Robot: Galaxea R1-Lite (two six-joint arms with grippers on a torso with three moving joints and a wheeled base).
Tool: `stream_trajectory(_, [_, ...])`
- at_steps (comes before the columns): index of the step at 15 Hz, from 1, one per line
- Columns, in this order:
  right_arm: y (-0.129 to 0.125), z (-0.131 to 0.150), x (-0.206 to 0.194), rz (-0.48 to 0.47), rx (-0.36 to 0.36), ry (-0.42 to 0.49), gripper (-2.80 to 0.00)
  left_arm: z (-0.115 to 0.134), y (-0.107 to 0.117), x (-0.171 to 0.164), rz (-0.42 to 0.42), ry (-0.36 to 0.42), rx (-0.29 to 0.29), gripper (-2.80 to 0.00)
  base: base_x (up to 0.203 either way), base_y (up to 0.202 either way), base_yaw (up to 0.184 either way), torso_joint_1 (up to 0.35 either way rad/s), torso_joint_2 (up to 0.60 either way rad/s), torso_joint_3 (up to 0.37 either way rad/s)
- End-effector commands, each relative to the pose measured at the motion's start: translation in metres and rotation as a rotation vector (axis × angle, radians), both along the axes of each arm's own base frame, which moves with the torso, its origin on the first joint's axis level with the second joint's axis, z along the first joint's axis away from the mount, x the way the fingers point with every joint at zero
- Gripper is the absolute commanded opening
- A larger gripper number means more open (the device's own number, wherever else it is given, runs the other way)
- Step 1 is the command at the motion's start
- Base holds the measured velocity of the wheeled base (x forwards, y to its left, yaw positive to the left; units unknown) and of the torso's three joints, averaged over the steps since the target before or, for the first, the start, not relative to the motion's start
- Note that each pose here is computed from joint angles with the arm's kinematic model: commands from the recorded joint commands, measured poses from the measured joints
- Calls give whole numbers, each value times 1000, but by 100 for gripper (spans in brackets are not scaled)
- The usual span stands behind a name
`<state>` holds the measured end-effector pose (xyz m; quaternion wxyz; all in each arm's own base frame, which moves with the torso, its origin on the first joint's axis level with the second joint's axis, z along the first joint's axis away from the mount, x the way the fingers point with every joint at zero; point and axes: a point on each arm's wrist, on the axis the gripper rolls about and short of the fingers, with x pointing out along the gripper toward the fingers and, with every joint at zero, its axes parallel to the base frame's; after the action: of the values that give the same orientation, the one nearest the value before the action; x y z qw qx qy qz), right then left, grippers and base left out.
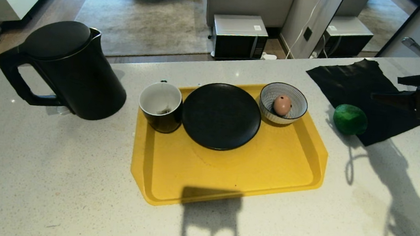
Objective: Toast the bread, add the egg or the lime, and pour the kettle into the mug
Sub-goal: Put the fruit on a plate
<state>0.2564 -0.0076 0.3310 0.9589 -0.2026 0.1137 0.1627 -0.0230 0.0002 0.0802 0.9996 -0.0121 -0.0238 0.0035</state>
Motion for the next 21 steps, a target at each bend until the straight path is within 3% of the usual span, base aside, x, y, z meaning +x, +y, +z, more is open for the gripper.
stream_trajectory(1, [-8, -12, 14, -11, -28, 41, 0, -5, 0, 1, 1, 15, -1, -280, 0, 0, 0, 0, 0, 0])
stream_trajectory(11, [-10, -23, 20, -25, -34, 81, 0, -5, 0, 1, 0, 15, -1, -280, 0, 0, 0, 0, 0, 0])
stream_trajectory(14, [-10, -36, 16, -129, -77, 183, 0, -5, 0, 1, 2, 15, -1, -280, 0, 0, 0, 0, 0, 0])
stream_trajectory(21, [0, -43, 20, -99, -87, 226, 0, -5, 0, 1, 1, 15, -1, -280, 0, 0, 0, 0, 0, 0])
